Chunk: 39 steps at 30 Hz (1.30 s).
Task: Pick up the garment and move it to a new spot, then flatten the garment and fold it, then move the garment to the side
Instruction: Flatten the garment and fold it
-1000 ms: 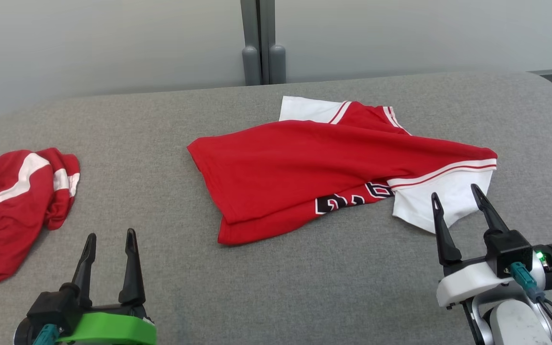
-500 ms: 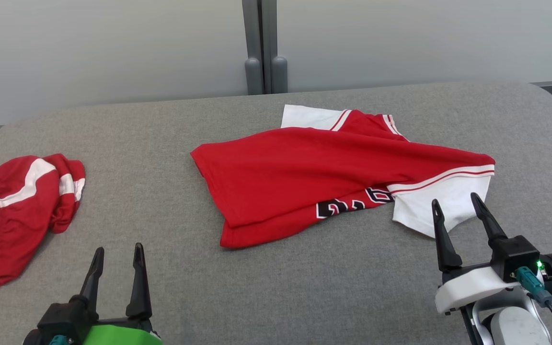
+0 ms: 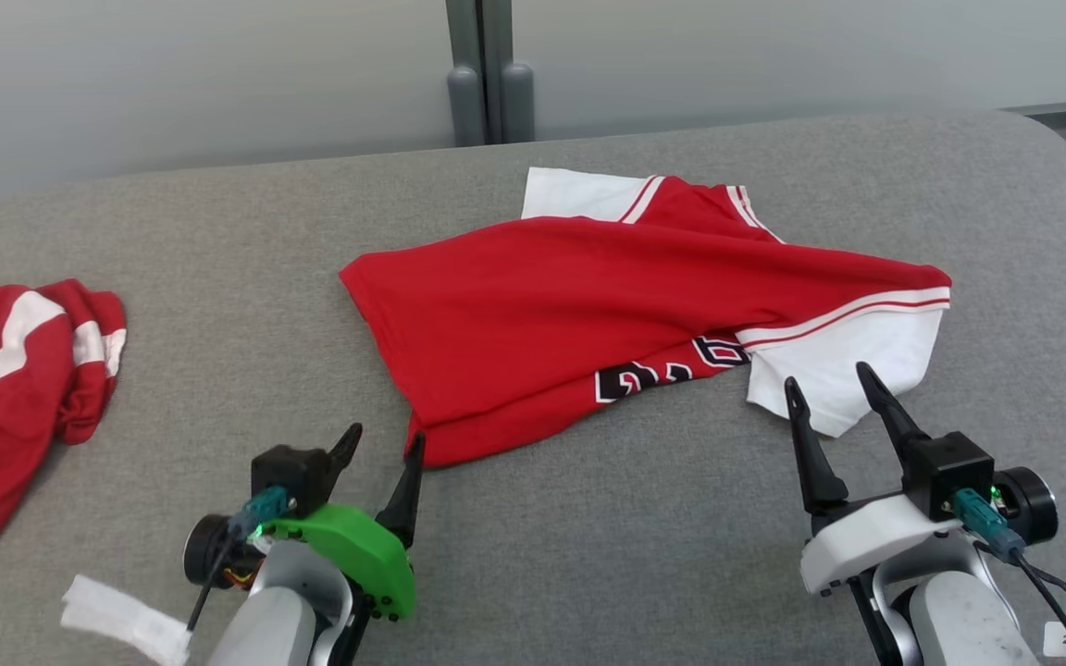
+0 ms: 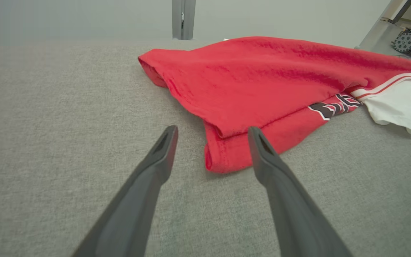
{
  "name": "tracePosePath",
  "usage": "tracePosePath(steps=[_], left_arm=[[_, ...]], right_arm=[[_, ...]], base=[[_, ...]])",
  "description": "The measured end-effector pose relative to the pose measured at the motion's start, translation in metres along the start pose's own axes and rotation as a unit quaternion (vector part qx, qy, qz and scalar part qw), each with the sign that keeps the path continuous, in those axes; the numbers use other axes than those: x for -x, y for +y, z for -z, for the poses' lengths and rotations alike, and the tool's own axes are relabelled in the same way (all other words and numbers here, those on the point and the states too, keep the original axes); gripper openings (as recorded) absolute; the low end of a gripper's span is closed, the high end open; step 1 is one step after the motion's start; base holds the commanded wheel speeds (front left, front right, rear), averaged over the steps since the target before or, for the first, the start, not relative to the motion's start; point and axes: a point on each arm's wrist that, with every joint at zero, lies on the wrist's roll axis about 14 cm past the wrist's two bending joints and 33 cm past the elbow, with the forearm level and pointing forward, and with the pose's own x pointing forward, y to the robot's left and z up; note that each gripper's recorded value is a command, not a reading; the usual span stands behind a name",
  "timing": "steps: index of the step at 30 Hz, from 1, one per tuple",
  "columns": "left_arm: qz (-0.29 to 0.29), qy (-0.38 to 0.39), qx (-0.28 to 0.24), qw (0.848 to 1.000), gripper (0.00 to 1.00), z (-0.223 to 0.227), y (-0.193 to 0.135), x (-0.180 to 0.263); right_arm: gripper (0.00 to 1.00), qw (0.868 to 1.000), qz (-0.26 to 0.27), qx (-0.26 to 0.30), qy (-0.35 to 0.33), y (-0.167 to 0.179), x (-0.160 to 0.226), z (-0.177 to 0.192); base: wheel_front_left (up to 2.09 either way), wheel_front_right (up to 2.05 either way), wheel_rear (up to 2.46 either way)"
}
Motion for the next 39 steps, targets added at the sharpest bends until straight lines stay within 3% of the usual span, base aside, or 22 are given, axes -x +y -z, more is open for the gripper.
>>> tracePosePath(steps=[11,30,33,35,37,39], left_arm=[[0.034,0.105,-0.011,0.994,1.0,0.035,-0.007,-0.044],[0.078,0.101,-0.027,0.991,1.0,0.034,-0.033,-0.067],[0.083,0.102,-0.032,0.991,0.78,0.033,-0.035,-0.071],[0.085,0.097,-0.032,0.991,0.28,0.031,-0.036,-0.073],[0.085,0.092,-0.032,0.992,0.0,0.029,-0.036,-0.075],[0.086,0.092,-0.033,0.992,0.0,0.029,-0.037,-0.075]], right_arm=[[1.0,0.999,0.024,-0.012,0.022,-0.016,0.004,0.018],[1.0,0.999,0.038,-0.015,0.03,-0.026,0.004,0.027],[1.0,0.999,0.04,-0.016,0.028,-0.027,0.003,0.026],[1.0,0.999,0.041,-0.015,0.027,-0.029,0.002,0.025],[1.0,0.999,0.043,-0.015,0.026,-0.03,0.002,0.025],[1.0,0.999,0.045,-0.015,0.027,-0.031,0.003,0.025]], base=[[0.0,0.0,0.0],[0.0,0.0,0.0],[0.0,0.0,0.0],[0.0,0.0,0.0],[0.0,0.0,0.0],[0.0,0.0,0.0]])
